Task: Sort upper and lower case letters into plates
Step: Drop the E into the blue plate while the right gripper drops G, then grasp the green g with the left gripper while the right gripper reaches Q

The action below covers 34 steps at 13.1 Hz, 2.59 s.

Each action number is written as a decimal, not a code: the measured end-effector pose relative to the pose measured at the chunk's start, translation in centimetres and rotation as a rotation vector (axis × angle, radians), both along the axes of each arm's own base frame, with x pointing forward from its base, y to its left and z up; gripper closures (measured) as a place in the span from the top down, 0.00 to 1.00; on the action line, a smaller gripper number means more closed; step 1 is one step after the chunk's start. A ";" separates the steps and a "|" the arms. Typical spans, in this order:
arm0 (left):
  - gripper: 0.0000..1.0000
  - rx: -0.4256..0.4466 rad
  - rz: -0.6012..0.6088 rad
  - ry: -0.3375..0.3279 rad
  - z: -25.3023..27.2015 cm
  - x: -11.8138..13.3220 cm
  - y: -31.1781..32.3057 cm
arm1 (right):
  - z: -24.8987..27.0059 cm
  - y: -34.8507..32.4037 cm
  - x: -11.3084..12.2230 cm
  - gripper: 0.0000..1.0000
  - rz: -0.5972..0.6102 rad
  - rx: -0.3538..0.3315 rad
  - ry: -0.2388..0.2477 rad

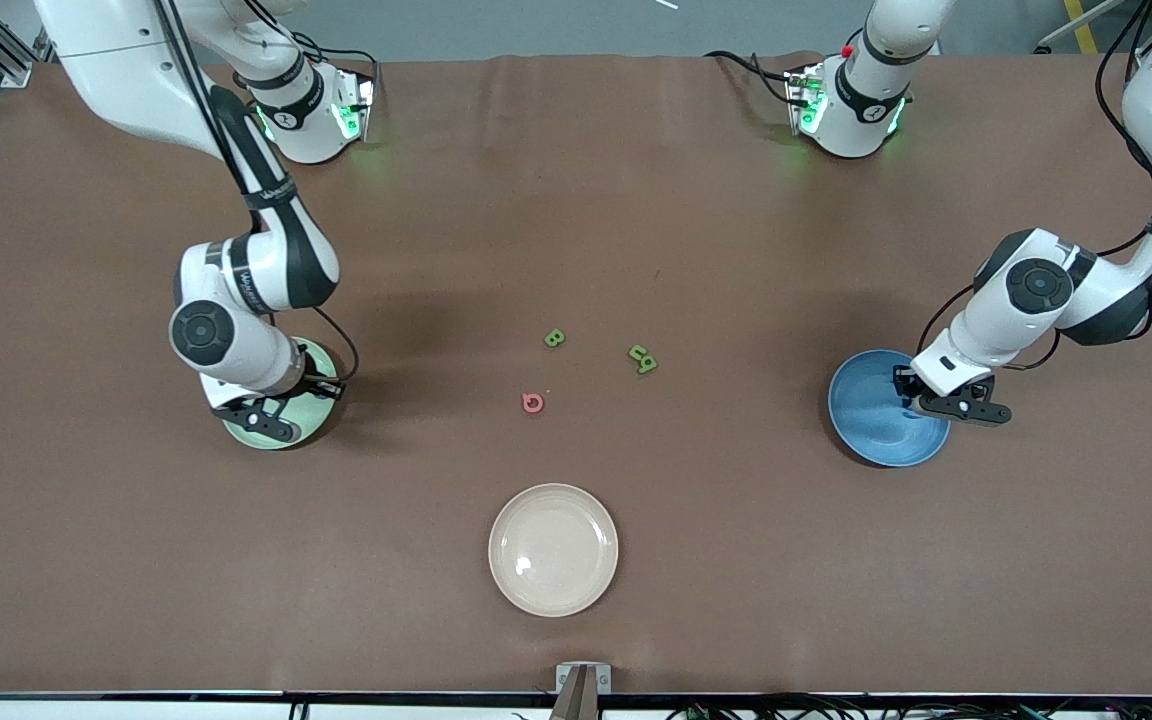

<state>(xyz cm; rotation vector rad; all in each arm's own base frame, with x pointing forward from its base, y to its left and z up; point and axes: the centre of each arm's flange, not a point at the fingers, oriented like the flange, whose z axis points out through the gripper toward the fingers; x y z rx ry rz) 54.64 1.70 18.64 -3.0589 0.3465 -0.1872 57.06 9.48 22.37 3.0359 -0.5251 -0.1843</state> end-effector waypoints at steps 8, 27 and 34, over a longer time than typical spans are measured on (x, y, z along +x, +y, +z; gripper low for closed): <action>1.00 -0.067 0.068 0.035 4.8 1.0 -6.2 | -0.5 -2.1 -0.5 0.35 0.027 0.012 -0.011; 1.00 -0.007 0.841 0.102 5.1 -8.1 -40.5 | 0.3 -1.6 -1.1 1.00 0.006 0.040 -0.024; 0.98 -0.049 0.949 0.100 2.2 -8.0 -43.8 | 3.3 18.7 -1.4 1.00 -0.254 0.076 -0.079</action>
